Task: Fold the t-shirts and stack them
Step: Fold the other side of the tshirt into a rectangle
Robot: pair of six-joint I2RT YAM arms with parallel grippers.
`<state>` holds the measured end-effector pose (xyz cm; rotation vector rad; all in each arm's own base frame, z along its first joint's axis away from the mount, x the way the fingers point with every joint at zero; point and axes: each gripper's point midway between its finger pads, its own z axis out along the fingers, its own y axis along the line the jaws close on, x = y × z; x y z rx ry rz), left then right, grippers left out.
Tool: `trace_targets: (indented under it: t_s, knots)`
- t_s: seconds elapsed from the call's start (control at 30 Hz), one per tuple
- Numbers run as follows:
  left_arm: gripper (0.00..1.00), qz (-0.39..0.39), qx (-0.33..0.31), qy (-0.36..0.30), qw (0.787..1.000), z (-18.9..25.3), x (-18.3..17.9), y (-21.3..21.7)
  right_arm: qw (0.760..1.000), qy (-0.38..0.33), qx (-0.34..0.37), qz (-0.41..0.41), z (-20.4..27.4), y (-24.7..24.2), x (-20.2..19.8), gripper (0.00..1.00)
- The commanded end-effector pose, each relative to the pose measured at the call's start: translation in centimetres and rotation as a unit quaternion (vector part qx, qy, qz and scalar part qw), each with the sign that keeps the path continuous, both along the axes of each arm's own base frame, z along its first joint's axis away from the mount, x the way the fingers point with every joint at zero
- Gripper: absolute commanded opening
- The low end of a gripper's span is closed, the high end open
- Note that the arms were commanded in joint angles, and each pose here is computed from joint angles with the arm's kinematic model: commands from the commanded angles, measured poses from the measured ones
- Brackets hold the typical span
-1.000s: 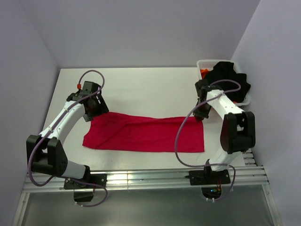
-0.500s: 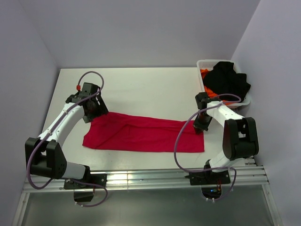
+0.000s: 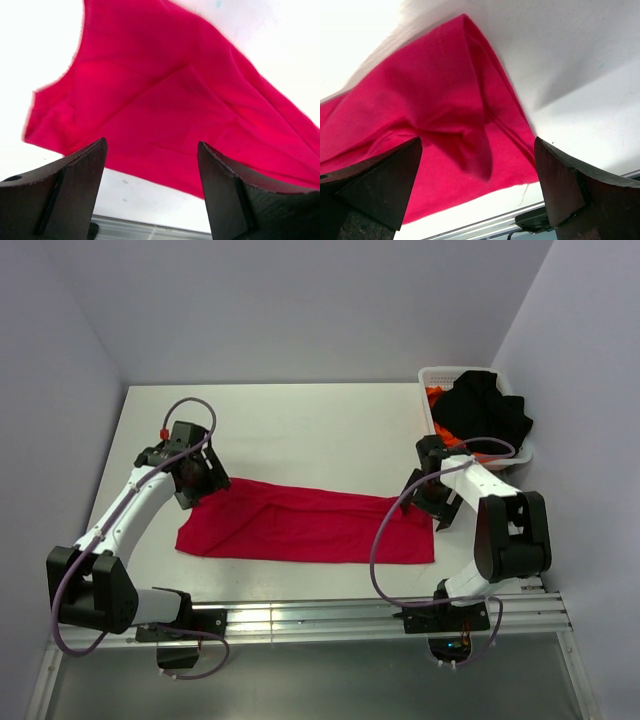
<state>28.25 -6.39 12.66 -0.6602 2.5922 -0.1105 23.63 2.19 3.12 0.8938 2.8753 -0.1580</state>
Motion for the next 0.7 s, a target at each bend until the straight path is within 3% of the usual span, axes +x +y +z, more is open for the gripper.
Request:
trace_targets:
  t_s: [0.0, 0.2, 0.37, 0.67]
  knots:
    - [0.78, 0.012, -0.063, 0.022, 0.998, -0.6, -1.4, -1.9, 0.999, -0.052, 0.006, -0.011, 2.7, 0.0, 1.2, 1.0]
    - [0.75, 0.005, -0.106, 0.028, 0.994, -3.5, -0.2, -3.7, 0.997, -0.077, 0.021, -0.009, 4.0, 0.4, 0.5, 1.0]
    - [0.78, -0.017, -0.09, 0.024, 0.996, -4.6, 2.9, -4.0, 0.996, -0.088, 0.025, -0.007, 4.3, 0.4, -0.6, 1.0]
    - [0.85, -0.145, -0.03, -0.013, 0.989, -4.2, 8.2, -3.9, 0.995, -0.092, 0.033, 0.001, 4.2, 0.5, -3.1, 1.0]
